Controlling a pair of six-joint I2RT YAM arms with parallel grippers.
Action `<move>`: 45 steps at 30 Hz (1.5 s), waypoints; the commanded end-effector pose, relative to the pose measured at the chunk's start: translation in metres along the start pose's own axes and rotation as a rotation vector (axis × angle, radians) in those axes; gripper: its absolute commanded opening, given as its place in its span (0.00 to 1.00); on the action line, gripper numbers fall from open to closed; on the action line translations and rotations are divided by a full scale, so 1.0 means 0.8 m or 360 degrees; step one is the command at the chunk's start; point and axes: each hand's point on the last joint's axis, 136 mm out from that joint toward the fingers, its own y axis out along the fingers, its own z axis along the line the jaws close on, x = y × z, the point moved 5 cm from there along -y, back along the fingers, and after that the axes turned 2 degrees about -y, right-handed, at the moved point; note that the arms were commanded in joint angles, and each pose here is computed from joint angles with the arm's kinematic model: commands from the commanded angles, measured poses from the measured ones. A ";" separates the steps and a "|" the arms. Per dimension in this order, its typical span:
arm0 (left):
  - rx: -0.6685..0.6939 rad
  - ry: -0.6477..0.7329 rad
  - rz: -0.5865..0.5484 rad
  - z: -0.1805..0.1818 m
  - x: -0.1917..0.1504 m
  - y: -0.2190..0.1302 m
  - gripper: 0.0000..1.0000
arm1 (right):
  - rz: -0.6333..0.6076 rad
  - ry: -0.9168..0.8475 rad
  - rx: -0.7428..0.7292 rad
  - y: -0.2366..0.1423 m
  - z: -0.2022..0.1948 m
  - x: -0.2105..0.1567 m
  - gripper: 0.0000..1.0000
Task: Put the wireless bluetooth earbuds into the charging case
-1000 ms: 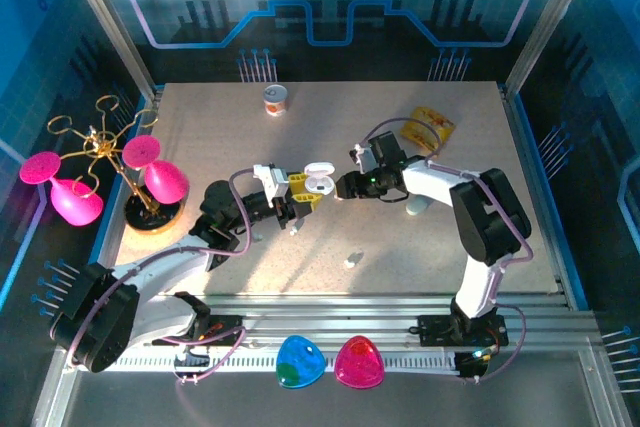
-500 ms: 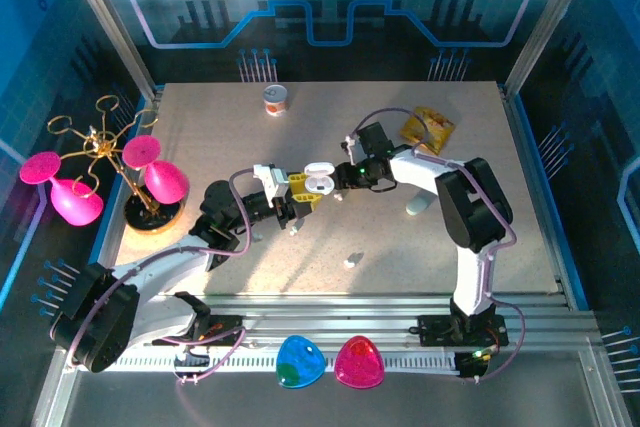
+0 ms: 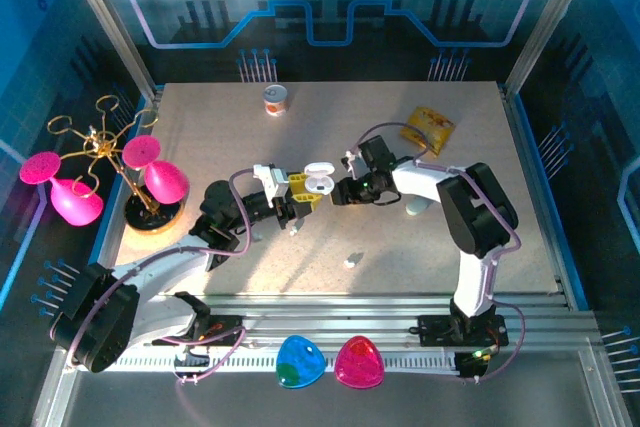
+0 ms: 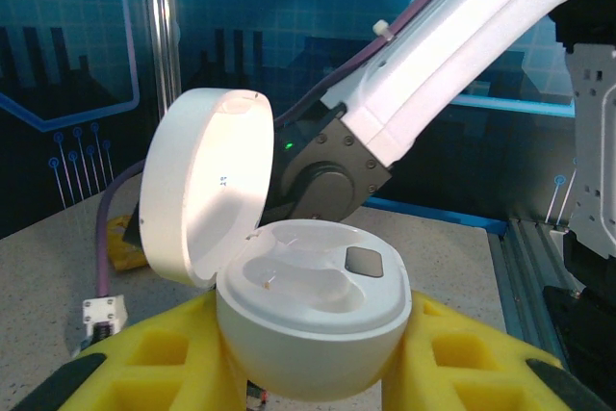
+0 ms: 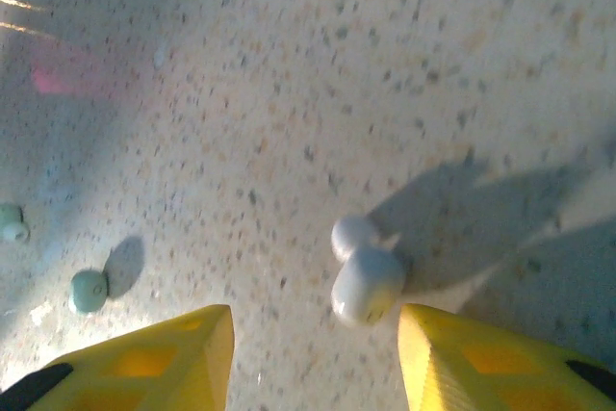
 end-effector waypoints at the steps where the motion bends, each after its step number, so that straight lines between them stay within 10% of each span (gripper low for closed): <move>1: 0.0008 0.0070 -0.0049 0.001 0.013 -0.001 0.26 | 0.0000 -0.0041 0.0088 -0.011 0.026 -0.013 0.45; 19: 0.0007 0.0047 -0.0049 -0.001 0.012 -0.003 0.26 | -0.0055 -0.0144 0.0000 0.015 0.012 0.056 0.46; 45: 0.0009 0.0063 -0.0047 -0.003 0.014 -0.005 0.26 | -0.0060 -0.0143 -0.0158 -0.022 0.020 -0.003 0.44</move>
